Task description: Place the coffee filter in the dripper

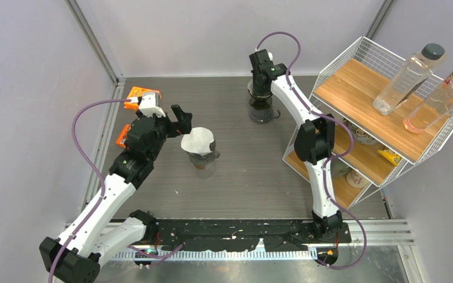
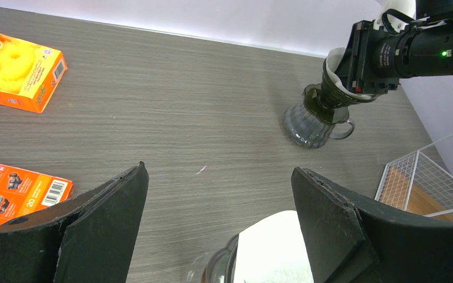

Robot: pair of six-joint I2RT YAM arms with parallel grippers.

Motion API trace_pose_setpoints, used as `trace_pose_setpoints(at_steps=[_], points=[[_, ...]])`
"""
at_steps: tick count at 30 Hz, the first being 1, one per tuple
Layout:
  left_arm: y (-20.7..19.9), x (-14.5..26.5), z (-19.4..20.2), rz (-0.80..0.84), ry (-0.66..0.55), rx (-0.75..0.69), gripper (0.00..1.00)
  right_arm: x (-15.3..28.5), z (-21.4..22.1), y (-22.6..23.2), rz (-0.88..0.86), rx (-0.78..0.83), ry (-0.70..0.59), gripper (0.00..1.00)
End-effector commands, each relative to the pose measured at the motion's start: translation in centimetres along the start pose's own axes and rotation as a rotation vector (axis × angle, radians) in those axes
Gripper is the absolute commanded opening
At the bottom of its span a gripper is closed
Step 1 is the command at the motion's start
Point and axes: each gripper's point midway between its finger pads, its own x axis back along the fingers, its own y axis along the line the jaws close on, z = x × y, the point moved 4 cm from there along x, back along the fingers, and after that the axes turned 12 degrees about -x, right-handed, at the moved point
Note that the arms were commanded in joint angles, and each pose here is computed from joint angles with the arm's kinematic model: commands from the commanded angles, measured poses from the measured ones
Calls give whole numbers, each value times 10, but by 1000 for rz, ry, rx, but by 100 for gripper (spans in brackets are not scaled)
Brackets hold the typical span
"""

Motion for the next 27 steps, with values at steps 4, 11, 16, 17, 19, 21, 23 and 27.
trace_pose_setpoints(at_steps=[4,11,16,17,19,21,23,27], points=[[-1,-1,-20,-1,-60,18,100,8,-22,7,-44,-1,-67,32],[-2,-1,-20,5,-59,17,100,20,-33,8,-56,-12,-101,37],[-2,0,-20,8,-60,17,100,39,-49,6,-56,-25,-157,40],[-2,0,-20,8,-59,17,100,43,-51,6,-55,-27,-165,40],[-2,0,-19,10,-58,17,100,51,-56,4,-51,-36,-186,40],[-2,0,-20,10,-59,18,100,59,-61,2,-52,-42,-202,42],[-3,0,-20,11,-59,18,100,70,-66,2,-60,-46,-222,43],[-4,0,-20,19,-59,24,100,91,-77,1,-78,-52,-266,47]])
